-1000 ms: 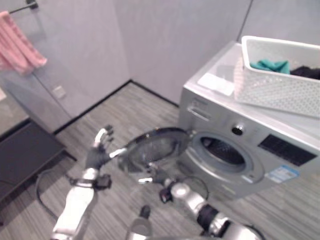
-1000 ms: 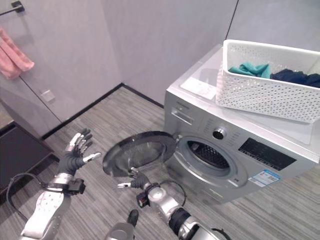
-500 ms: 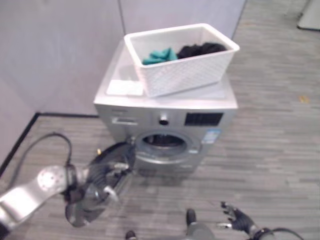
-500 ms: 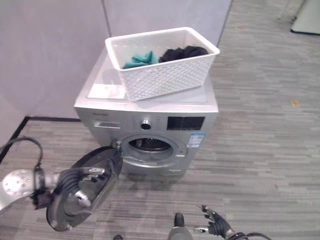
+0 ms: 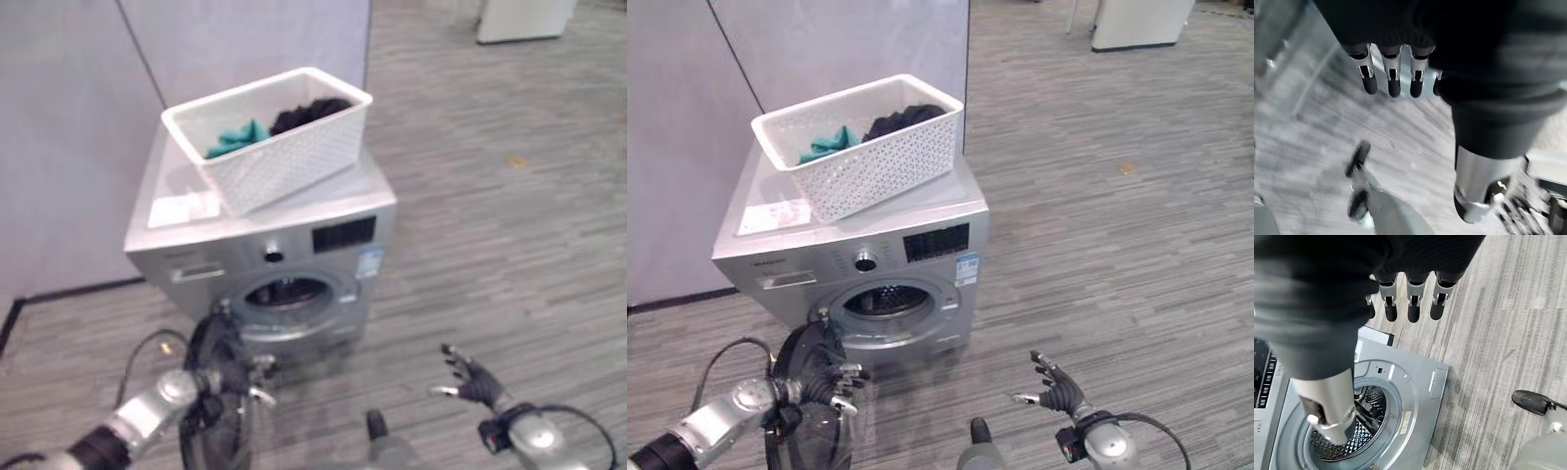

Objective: Grab the laundry basket,head to the washer,open it,put in the laundry and shut it.

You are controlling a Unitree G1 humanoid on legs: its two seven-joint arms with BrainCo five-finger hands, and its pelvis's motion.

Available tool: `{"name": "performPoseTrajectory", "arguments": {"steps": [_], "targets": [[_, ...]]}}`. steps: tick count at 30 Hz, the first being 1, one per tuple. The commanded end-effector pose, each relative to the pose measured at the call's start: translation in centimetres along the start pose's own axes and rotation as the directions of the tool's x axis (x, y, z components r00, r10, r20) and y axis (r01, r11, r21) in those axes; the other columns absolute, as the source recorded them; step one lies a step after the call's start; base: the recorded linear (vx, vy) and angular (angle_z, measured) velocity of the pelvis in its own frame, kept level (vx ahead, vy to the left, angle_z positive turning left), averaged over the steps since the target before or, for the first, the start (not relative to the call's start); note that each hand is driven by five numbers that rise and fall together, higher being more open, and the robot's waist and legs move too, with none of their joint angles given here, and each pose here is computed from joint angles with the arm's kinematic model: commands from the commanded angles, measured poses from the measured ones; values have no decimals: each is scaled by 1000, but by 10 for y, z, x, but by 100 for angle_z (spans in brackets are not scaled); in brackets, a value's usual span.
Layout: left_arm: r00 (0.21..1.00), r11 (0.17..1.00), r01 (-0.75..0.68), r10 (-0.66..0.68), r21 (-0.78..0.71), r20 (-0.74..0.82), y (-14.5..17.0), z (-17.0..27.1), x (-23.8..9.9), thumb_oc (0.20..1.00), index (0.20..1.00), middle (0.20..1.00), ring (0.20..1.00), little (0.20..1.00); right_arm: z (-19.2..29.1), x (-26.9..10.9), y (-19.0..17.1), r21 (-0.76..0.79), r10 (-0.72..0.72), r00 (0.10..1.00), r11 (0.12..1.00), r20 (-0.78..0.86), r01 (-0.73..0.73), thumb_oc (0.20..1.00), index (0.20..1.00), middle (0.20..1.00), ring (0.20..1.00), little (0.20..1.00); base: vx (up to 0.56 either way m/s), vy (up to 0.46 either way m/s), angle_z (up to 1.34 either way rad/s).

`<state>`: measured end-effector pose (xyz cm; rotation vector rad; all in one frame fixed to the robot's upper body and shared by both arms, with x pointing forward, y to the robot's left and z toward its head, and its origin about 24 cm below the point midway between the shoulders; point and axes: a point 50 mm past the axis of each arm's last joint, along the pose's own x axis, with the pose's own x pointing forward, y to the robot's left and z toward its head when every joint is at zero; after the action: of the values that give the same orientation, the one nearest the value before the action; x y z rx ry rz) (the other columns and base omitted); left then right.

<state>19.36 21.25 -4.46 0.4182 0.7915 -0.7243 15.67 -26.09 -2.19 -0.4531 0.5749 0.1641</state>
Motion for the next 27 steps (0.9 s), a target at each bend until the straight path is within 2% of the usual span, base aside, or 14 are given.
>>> {"name": "performPoseTrajectory", "arguments": {"steps": [1, 6, 11, 13, 15, 16, 18, 19, 23, 27], "targets": [[993, 986, -108, 112, 128, -25, 28, 4, -10, 1000, 1000, 1000, 1000, 1000, 26, 7, -6, 8, -13, 993, 1000, 121, 12, 1000, 1000, 1000, 1000, 1000, -1, -30, 6], [978, 978, -178, 188, 112, -92, 27, -22, -16, 1000, 1000, 1000, 1000, 1000, 12, 4, -1, 43, -9, 998, 999, 57, 6, 1000, 1000, 1000, 1000, 1000, -4, -24, 13], [974, 978, -186, 196, 93, -116, 22, -31, -18, 1000, 1000, 1000, 1000, 1000, 12, 3, -3, 73, -33, 998, 997, 59, 28, 1000, 1000, 1000, 1000, 1000, -8, -16, 14], [959, 966, -230, 246, 122, -140, 27, -37, -23, 1000, 1000, 1000, 1000, 1000, 14, 2, -6, 81, -51, 996, 996, 66, 45, 1000, 1000, 1000, 1000, 1000, -20, -6, 6], [881, 888, -386, 435, 251, -186, 49, -47, -38, 1000, 1000, 1000, 1000, 1000, 13, -1, -6, 97, -57, 996, 994, 73, 50, 1000, 1000, 1000, 1000, 1000, -13, -4, 2], [835, 850, -455, 511, 265, -207, 58, -53, -40, 1000, 1000, 1000, 1000, 1000, 14, -1, -5, 93, -57, 995, 994, 76, 49, 1000, 1000, 1000, 1000, 1000, -23, -15, 3], [772, 804, -549, 593, 230, -229, 66, -61, -43, 1000, 1000, 1000, 1000, 1000, 16, 0, -3, 86, -55, 995, 995, 84, 47, 1000, 1000, 1000, 1000, 1000, -25, -12, 12], [710, 760, -621, 649, 193, -271, 70, -72, -46, 1000, 1000, 1000, 1000, 1000, 16, 1, -1, 88, -52, 995, 995, 87, 44, 1000, 1000, 1000, 1000, 1000, -22, -7, 18], [640, 700, -701, 701, 135, -313, 76, -83, -50, 1000, 1000, 1000, 1000, 1000, 18, 2, 1, 90, -53, 993, 995, 101, 44, 1000, 1000, 1000, 1000, 1000, -5, -1, 5], [615, 669, -736, 726, 108, -307, 78, -84, -54, 1000, 1000, 1000, 1000, 1000, 20, 2, 0, 97, -61, 992, 994, 113, 51, 1000, 1000, 1000, 1000, 1000, 0, 0, 0]]}}
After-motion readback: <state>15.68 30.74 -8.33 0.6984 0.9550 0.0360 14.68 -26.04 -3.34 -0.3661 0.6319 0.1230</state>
